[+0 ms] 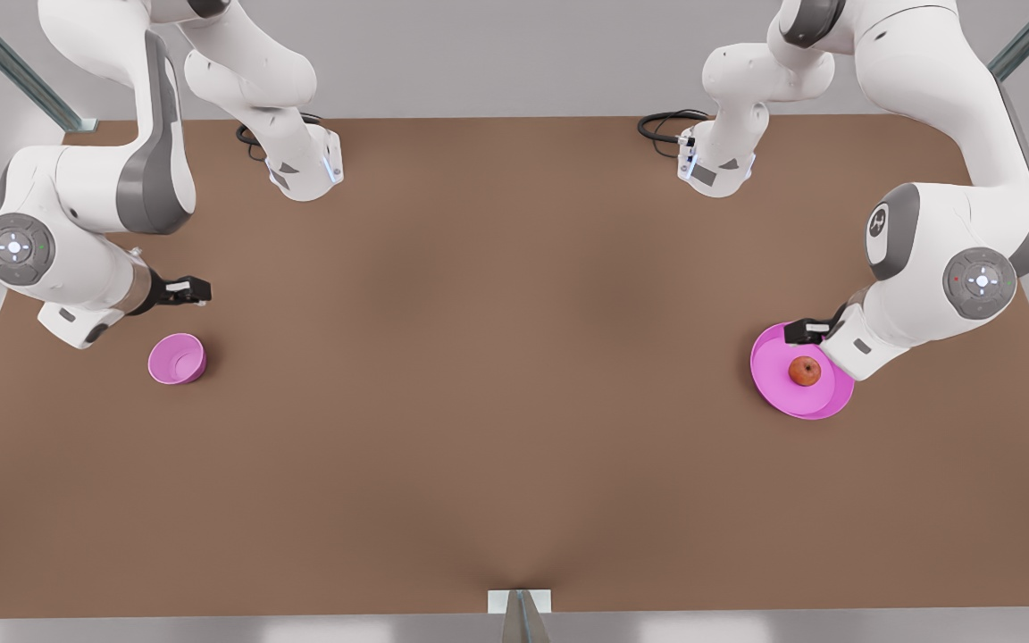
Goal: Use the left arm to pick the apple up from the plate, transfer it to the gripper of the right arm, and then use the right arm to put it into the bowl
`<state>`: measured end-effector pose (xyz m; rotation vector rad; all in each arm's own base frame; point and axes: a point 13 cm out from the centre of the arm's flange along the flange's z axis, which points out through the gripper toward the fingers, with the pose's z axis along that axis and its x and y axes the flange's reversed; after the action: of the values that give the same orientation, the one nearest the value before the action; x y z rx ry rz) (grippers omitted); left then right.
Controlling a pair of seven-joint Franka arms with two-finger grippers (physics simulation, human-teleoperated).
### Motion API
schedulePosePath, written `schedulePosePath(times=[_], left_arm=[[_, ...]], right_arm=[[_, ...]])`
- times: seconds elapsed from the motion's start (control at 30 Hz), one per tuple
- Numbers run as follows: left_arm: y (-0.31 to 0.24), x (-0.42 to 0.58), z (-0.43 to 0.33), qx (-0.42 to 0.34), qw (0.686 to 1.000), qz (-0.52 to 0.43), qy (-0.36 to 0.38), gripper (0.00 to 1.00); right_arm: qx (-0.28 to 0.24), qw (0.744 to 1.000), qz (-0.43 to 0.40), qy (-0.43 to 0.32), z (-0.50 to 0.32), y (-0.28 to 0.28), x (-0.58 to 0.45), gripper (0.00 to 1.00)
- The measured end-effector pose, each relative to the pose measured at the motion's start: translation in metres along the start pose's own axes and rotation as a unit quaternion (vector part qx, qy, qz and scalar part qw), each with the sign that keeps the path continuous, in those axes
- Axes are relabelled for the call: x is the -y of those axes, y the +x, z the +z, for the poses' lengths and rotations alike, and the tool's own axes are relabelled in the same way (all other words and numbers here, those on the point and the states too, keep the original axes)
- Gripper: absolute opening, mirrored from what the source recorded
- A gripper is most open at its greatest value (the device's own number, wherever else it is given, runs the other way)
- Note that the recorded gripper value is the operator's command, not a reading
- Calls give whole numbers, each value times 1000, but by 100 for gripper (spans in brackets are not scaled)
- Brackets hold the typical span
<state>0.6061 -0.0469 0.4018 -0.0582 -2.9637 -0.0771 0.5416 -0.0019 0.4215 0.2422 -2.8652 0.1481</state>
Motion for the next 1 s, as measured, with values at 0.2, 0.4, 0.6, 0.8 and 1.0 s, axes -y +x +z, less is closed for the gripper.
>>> schedulePosePath(times=[0.2, 0.4, 0.6, 0.8, 1.0], left_arm=[[-31, -53, 64, -26, 999, -45, 9, 100], [-44, -128, 223, -50, 995, -83, 22, 100], [-41, -146, 289, -13, 996, -80, 24, 100], [-37, -140, 305, 23, 997, -63, 24, 100], [-22, -135, 325, 22, 998, -53, 27, 100]], right_arm=[[4, 1000, -9, -1, 1, -2, -1, 100], [9, 1000, -15, -1, -2, -3, -1, 100], [8, 1000, -19, -1, 1, -3, -1, 100], [3, 1000, -24, -1, 6, -4, -2, 100], [-1, 1000, -27, -1, 11, -4, -2, 100]])
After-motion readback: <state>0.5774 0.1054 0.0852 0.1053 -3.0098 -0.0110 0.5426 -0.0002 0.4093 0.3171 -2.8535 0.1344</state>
